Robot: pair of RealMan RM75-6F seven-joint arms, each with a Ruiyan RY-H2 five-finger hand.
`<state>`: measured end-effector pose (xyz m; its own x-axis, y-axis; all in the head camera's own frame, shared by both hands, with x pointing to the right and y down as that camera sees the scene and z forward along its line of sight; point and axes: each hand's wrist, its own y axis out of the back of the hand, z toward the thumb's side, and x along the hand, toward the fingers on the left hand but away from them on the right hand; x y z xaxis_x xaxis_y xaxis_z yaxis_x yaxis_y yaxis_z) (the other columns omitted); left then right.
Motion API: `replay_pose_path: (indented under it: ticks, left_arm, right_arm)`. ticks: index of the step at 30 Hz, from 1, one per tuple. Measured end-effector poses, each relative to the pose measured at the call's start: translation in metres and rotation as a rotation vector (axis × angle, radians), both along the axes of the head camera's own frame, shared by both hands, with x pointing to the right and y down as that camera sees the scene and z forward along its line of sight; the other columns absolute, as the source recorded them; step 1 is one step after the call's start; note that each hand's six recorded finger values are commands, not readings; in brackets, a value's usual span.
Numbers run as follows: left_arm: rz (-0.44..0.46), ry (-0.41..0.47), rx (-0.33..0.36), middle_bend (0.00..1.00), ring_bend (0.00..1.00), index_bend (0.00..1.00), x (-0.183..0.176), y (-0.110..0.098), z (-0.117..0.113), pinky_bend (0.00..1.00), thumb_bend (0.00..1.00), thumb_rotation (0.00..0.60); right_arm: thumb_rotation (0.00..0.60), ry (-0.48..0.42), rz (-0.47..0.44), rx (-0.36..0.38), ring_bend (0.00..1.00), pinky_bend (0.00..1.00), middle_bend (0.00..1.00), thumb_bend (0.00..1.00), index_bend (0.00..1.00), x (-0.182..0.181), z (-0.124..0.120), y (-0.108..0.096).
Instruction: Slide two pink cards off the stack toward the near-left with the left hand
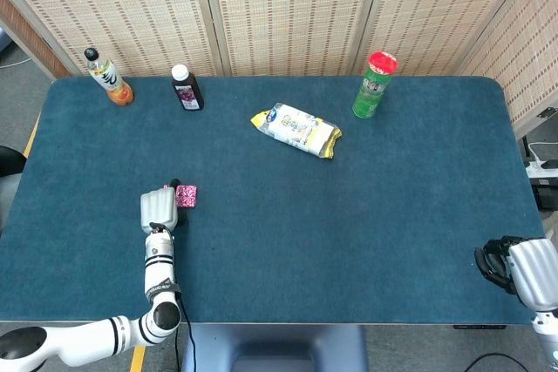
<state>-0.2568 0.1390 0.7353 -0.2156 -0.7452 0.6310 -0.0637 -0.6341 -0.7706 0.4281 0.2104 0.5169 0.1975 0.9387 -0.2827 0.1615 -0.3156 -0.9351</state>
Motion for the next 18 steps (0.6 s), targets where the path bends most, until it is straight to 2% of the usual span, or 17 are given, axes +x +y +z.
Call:
replay_pose_path:
  ticks: [18]
  left_arm:
    - [0.021, -0.033, 0.002, 1.0, 1.0, 0.23, -0.001, -0.002, 0.017, 1.0, 0.32, 0.6]
  right_arm:
    - [0.6, -0.007, -0.002, -0.015, 0.85, 1.0, 0.89, 0.45, 1.0, 0.001, -0.002, 0.0]
